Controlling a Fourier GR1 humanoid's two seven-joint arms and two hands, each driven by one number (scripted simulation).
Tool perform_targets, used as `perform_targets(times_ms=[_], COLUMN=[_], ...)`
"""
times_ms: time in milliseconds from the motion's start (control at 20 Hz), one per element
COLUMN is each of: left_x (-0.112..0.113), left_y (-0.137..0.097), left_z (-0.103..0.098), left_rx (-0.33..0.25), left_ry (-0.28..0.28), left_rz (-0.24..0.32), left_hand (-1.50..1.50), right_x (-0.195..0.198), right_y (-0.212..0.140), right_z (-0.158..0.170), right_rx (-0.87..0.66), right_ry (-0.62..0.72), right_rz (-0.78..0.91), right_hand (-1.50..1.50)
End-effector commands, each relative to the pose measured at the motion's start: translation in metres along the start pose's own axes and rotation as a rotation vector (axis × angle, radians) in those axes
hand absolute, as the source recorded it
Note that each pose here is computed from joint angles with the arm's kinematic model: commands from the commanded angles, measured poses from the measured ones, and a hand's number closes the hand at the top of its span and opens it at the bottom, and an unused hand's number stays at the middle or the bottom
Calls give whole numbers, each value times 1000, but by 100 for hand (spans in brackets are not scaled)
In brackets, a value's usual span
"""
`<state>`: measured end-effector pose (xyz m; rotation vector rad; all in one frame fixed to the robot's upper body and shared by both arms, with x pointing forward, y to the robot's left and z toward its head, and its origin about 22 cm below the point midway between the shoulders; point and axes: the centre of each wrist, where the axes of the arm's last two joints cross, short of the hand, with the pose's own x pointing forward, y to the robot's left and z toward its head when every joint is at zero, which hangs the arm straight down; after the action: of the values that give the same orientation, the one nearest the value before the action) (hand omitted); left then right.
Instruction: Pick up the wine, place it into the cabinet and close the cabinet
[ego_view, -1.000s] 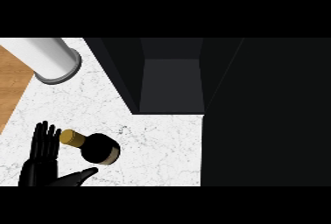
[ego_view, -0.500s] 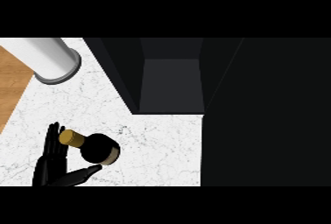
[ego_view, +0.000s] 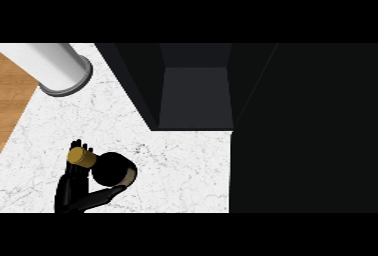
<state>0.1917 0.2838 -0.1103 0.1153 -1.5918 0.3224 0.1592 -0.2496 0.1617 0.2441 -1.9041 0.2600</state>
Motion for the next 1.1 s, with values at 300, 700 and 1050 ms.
perform_targets(times_ms=[300,700,1050], left_x=[-33,-52,-62], left_y=[1,1,-2], left_z=[-1,-11,2], left_rx=[8,6,-31], left_ry=[3,-6,2], left_rz=[67,168,183], left_hand=[-150,-150,150], right_x=[2,0,0], right_y=[22,13,-5], right_z=[-3,10,1], right_rx=[-11,8,7], right_ry=[-15,-4,-2], right_rz=[23,3,-1], right_hand=[-150,-150,-150])
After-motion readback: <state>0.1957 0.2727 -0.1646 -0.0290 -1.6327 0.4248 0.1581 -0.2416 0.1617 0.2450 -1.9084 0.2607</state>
